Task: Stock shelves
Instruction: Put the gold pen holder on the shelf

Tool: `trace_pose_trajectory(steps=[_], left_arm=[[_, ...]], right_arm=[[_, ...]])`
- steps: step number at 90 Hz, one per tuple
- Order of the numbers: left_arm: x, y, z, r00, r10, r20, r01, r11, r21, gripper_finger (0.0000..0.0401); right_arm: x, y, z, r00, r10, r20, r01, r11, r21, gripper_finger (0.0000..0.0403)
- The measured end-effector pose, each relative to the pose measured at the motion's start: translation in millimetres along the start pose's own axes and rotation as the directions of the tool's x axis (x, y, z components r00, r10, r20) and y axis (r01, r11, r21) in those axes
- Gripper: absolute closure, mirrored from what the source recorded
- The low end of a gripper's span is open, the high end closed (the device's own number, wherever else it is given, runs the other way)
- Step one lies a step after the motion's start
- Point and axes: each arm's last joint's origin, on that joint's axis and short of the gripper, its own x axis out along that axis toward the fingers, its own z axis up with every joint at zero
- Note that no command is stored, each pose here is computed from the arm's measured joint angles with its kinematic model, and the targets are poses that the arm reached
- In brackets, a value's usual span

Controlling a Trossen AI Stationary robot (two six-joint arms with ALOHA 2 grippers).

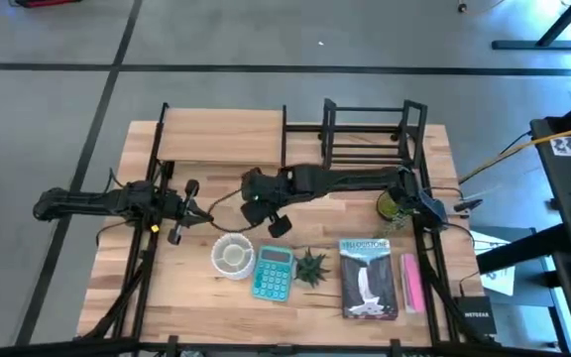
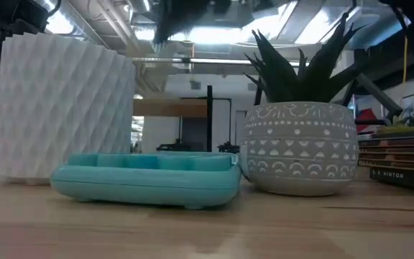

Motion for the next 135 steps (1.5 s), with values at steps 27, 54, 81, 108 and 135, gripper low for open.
trace_pose_trajectory(steps=[27, 54, 81, 108, 135], left_arm=[[0, 0, 0, 1.0, 0.0, 0.0, 0.0, 1.0, 0.0, 0.0401], [0, 0, 0, 1.0, 0.0, 0.001, 0.0, 1.0, 0.0, 0.0401], [0, 0, 0, 1.0, 0.0, 0.0, 0.0, 1.0, 0.0, 0.0401], [0, 0, 0, 1.0, 0.0, -0.001, 0.0, 1.0, 0.0, 0.0401], [0, 0, 0, 1.0, 0.001, -0.001, -0.001, 1.0, 0.0, 0.0401]], right_arm=[[-66, -93, -62, 0.967, -0.253, 0.027, 0.236, 0.931, 0.279, 0.0402], [-57, -131, -126, 0.995, -0.097, -0.022, 0.095, 0.859, 0.503, 0.0403], [-49, -106, -103, 0.999, 0.029, 0.033, -0.041, 0.887, 0.459, 0.0403], [-27, -100, -101, 0.997, 0.015, -0.074, 0.02, 0.895, 0.445, 0.0402], [-27, -102, -100, 0.998, -0.009, -0.066, 0.038, 0.896, 0.443, 0.0402]])
